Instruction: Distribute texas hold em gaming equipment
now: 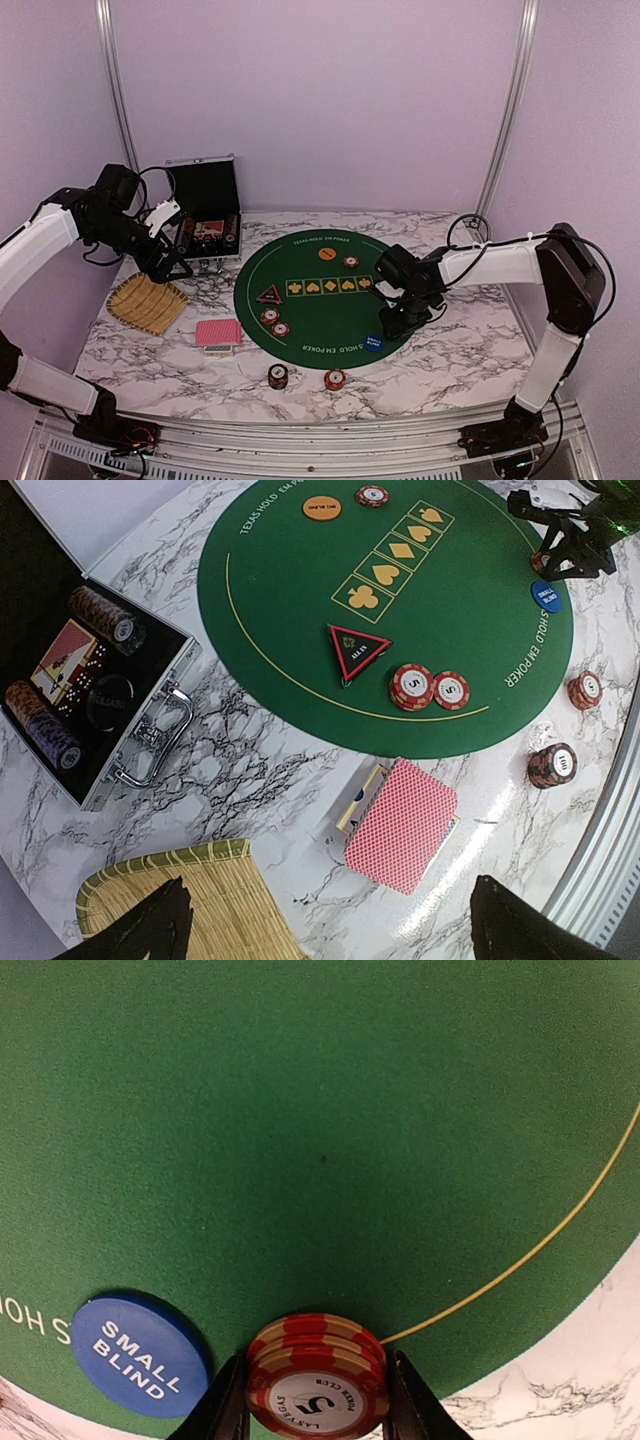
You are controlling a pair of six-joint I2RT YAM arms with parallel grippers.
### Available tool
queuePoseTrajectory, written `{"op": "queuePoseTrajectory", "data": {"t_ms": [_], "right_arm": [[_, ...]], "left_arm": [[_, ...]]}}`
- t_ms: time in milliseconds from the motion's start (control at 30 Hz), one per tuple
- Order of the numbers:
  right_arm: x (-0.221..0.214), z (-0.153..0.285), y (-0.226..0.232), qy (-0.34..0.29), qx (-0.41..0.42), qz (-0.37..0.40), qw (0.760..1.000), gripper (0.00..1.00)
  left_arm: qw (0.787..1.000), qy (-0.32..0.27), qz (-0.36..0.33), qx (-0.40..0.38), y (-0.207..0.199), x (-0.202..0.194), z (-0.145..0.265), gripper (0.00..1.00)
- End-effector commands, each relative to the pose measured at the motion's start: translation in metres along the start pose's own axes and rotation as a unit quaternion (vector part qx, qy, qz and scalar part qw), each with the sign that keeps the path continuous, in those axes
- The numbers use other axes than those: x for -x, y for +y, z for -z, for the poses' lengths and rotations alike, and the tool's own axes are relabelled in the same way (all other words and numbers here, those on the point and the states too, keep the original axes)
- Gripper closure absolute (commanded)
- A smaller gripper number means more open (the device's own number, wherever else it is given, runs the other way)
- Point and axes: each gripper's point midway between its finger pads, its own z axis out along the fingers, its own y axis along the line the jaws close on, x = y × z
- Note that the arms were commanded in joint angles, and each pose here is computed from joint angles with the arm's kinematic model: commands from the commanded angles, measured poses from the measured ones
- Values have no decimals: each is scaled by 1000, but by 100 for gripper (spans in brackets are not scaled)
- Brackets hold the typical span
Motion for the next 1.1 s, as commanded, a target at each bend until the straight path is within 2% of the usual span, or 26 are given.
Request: {"op": "queuePoseTrajectory", "data": {"t_ms": [0,267,567,733,867,1067], "right_arm": [[5,-4,-6,-6,-5,-9,1000,62],[15,8,-11,-17,-19,-8,1000,45],[49,62,3,-75,-3,3,997,44],[61,93,46,-107,16,52,993,32],[64,113,105,-126,56,116,984,22],[56,121,194,-123,140,210,960,14]], "left_arm": [[1000,-1,-2,-13,-6,4,5,1],[1000,-2,-2,-12,-6,5,6,1],[1000,2,-2,-13,-5,3,4,1],[1000,7,1,-14,-5,1,2,1],[1000,6,1,-15,-6,1,2,1],[1000,3,0,-14,-6,2,4,1]]}}
